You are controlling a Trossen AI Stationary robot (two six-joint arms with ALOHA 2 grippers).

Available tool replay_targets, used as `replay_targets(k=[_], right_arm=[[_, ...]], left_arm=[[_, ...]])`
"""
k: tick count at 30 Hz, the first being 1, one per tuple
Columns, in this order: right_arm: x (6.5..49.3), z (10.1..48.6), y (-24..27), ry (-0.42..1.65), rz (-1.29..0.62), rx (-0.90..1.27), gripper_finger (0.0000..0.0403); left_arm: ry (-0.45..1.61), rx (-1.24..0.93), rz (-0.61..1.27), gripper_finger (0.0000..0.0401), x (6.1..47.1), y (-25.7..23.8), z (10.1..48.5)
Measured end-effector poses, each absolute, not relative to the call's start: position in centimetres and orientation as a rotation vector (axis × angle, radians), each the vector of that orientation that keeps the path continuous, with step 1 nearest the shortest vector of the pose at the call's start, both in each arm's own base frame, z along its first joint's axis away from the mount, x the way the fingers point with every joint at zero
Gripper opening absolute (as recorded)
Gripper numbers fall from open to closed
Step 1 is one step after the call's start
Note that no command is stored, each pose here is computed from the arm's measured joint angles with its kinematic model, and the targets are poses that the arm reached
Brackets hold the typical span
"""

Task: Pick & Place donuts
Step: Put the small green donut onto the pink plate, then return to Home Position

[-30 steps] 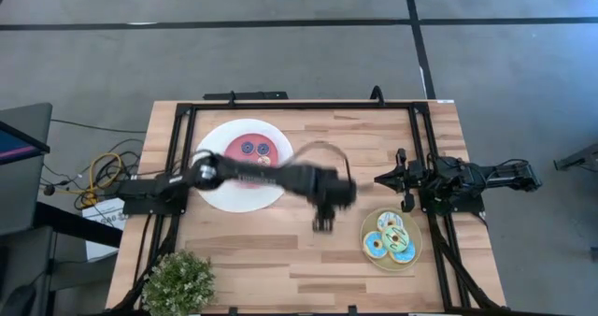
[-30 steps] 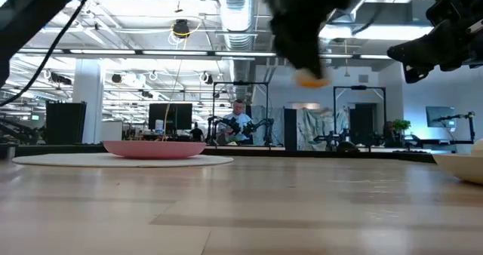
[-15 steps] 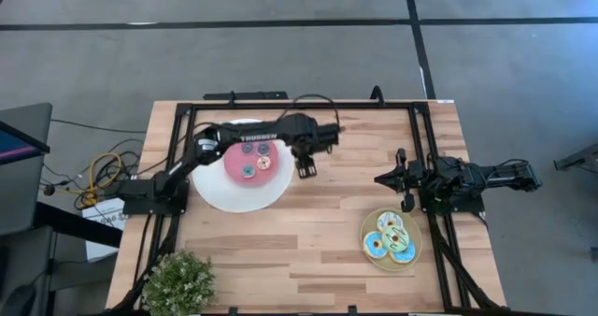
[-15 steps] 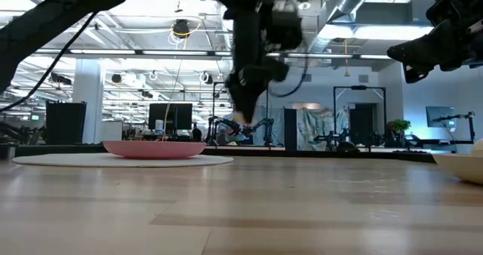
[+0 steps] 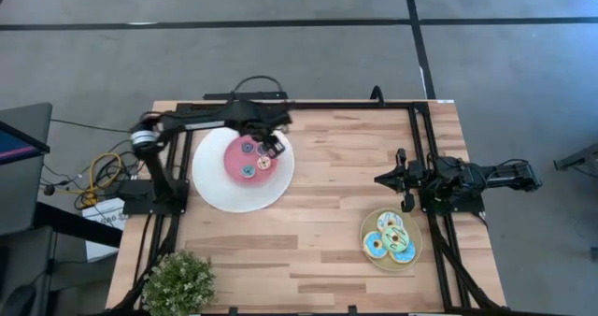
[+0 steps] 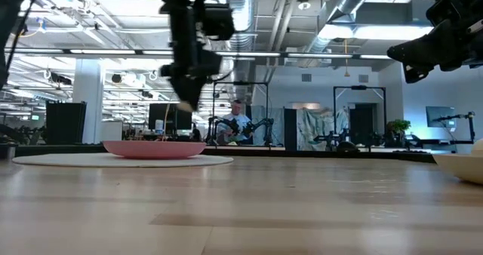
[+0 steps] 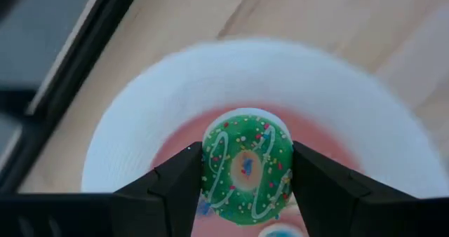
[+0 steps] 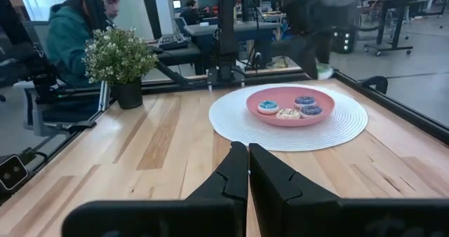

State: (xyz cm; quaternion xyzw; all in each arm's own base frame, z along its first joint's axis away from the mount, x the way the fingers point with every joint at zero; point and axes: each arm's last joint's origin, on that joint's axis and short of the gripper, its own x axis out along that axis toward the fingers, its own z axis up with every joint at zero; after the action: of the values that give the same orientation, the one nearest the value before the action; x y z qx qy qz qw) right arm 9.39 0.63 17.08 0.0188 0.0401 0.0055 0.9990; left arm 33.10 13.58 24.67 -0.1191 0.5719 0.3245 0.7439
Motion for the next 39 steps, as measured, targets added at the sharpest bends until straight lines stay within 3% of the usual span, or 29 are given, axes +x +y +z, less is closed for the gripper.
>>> replay_targets(k=[6,14,25,39], right_arm=[[9.4,17.1,0.6,0.08,0.011,0.038,0.0005],[9.4,17.1,0.6,0.08,0.011,0.038,0.0005],[9.4,17.1,0.6,0.08,0.011,0.038,0.0005],[9.4,17.1,0.6,0.08,0.012,0.038,0.0005]], left_arm=[[1.208,-0.365,0.856,0.0194,28.1,12.5,23.6],[1.301,-0.521,1.006,0.0194,23.8,11.9,18.8],[1.279,-0.571,0.988,0.0204,23.5,11.8,17.6],[1.332,-0.571,0.951,0.0287,23.2,11.6,17.6]])
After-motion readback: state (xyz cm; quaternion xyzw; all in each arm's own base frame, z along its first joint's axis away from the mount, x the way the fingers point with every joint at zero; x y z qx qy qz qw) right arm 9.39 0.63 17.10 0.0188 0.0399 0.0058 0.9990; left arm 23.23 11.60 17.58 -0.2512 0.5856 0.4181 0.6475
